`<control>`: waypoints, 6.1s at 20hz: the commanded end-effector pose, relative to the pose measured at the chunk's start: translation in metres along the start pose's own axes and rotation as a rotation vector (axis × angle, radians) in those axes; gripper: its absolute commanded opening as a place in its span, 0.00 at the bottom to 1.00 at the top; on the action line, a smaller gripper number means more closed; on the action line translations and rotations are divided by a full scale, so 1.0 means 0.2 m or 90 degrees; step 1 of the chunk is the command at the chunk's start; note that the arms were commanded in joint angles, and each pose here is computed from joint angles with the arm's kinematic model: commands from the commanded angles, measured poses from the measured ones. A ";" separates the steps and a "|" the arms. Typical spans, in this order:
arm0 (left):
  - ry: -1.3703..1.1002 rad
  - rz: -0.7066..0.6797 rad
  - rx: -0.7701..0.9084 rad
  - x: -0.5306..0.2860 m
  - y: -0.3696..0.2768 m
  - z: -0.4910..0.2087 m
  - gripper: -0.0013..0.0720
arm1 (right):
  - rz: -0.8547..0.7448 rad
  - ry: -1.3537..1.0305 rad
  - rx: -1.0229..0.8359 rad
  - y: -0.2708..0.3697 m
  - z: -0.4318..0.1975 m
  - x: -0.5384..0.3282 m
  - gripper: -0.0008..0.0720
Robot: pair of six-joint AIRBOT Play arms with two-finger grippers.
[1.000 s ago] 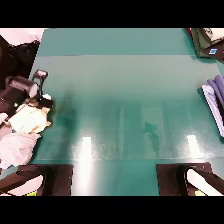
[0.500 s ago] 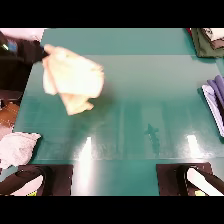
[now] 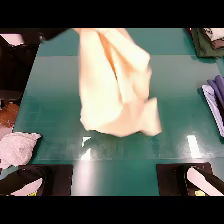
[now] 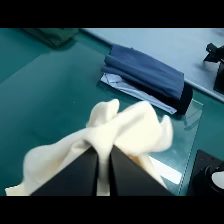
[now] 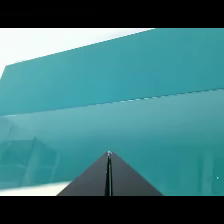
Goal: Fold the shirts.
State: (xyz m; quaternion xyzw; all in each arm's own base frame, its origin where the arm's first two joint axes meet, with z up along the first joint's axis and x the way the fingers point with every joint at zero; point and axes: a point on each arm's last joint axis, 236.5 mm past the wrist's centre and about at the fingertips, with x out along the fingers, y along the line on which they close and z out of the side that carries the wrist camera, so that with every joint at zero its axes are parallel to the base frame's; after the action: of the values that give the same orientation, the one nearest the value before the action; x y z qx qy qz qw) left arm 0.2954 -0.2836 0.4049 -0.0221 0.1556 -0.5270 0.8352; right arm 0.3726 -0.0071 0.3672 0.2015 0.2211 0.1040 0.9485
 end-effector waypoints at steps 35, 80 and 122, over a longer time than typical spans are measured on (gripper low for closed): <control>0.469 0.185 -0.537 0.33 0.84 -2.09 0.06 | 0.003 0.058 0.000 0.00 -0.11 0.00 0.04; -0.075 0.449 0.066 -0.96 0.14 0.25 0.06 | 0.194 -0.072 -0.176 0.70 0.05 -0.19 0.04; 0.483 0.440 -0.459 -0.36 1.10 -1.92 0.60 | -0.061 0.414 0.003 -0.41 -0.77 0.67 0.40</control>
State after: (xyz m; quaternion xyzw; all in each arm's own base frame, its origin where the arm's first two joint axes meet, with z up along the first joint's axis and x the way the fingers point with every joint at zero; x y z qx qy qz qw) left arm 0.3853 -0.0651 0.0415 -0.0502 0.5505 -0.0862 0.8289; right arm 0.4508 0.0088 0.1492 0.1678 0.4992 0.1008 0.8441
